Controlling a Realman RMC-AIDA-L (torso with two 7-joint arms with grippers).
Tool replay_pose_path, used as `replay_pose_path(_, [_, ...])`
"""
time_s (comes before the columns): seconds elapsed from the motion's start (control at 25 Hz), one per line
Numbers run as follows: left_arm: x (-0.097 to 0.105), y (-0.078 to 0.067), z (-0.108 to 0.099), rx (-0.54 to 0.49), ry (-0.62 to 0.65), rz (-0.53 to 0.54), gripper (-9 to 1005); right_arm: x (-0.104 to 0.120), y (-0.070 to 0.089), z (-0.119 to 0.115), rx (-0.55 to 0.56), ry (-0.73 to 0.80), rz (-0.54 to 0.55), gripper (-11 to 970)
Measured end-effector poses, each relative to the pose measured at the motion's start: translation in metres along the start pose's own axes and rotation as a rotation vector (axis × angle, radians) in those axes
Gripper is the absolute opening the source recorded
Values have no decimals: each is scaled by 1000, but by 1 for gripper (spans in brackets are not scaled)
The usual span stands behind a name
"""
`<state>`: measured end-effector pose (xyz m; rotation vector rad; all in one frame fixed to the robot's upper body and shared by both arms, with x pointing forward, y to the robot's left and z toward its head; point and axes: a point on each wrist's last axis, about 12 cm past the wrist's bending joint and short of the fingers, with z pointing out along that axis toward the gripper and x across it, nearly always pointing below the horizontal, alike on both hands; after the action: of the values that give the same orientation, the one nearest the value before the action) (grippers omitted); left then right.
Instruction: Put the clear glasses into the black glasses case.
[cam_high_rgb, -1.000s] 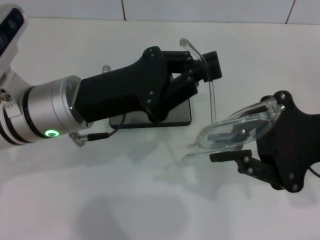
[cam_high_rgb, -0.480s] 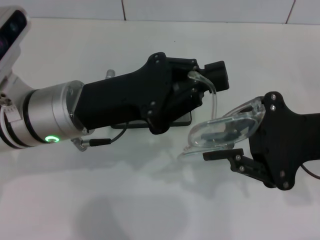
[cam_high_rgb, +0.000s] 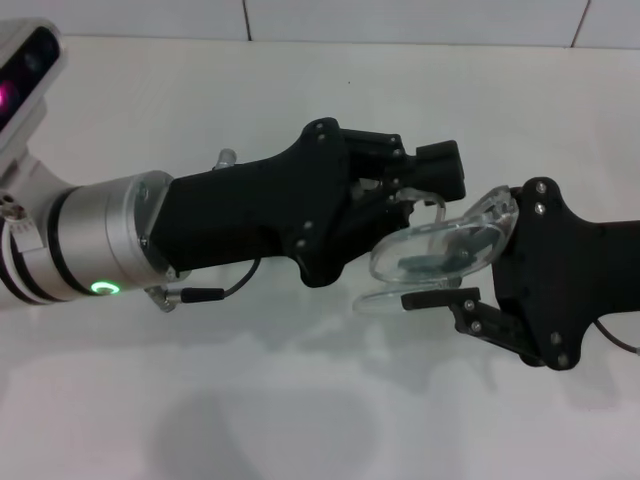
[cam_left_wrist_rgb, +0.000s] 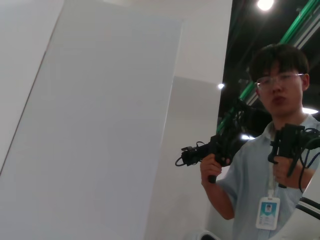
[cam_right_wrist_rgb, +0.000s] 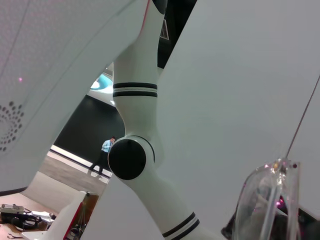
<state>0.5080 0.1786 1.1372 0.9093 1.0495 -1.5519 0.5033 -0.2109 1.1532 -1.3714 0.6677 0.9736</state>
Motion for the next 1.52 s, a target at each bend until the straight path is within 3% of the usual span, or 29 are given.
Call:
replay_pose_path(0.72, [0, -1, -5, -19, -18, 9, 81, 2, -2, 2, 9, 18, 4, 117])
replay_pose_path(0.88, [-5, 1, -17, -78, -43, 37, 81, 1, 0, -1, 12, 21, 5, 117])
replay_pose_path(1.08, [-8, -7, -57, -234, -80, 65, 81, -1, -3, -9, 47, 36, 59, 117])
replay_pose_path(1.28, [-6, -25, -90, -339, -74, 71, 82, -8, -23, -18, 98, 133, 166, 117])
replay_pose_path(1.52, [2, -45, -115, -394, -12, 40, 82, -20, -66, -4, 65, 522, 354, 118])
